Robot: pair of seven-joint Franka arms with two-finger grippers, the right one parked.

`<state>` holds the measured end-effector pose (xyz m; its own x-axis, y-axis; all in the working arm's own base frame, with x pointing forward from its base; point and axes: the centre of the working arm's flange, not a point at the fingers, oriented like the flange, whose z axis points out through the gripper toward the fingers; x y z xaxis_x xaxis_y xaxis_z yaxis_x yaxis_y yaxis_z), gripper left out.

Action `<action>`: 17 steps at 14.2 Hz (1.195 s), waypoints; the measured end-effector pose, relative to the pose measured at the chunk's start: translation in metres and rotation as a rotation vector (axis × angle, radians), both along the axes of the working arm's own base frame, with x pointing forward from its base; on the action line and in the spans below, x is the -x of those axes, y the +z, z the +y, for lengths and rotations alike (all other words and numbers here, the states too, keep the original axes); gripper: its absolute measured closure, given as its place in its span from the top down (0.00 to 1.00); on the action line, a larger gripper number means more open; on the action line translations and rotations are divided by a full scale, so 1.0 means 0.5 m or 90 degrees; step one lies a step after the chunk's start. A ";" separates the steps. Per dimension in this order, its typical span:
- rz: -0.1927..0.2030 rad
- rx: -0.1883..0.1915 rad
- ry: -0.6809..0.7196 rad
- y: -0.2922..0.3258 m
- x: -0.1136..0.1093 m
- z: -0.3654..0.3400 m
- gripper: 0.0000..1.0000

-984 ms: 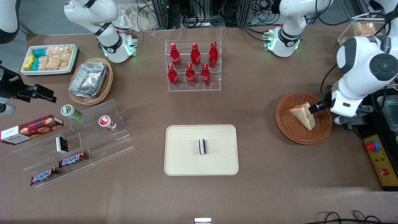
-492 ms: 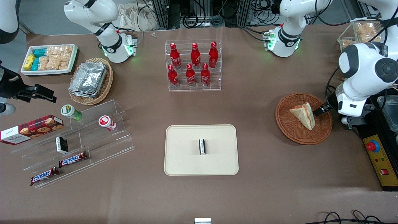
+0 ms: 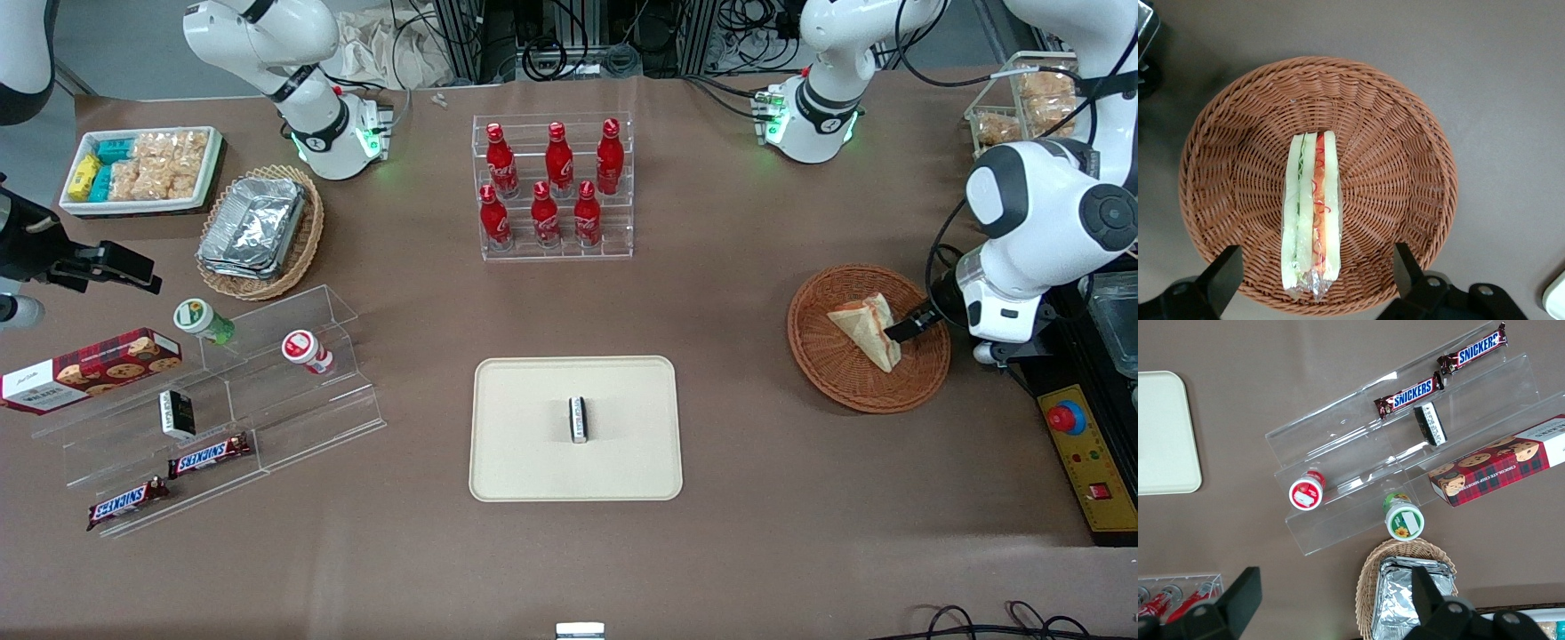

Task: Place sandwich from basket to tray
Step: 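Lower the open left gripper around the sandwich's wrapped end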

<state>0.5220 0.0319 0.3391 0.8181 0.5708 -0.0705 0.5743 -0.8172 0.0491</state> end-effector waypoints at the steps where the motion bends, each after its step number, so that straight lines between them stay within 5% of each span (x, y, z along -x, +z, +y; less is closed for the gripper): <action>1: -0.008 -0.002 0.002 -0.013 0.006 0.000 1.00; 17: -0.015 -0.005 0.023 -0.111 0.066 -0.007 1.00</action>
<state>0.4889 0.0283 0.2835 0.7979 0.6010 -0.0466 0.6028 -0.7959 0.0562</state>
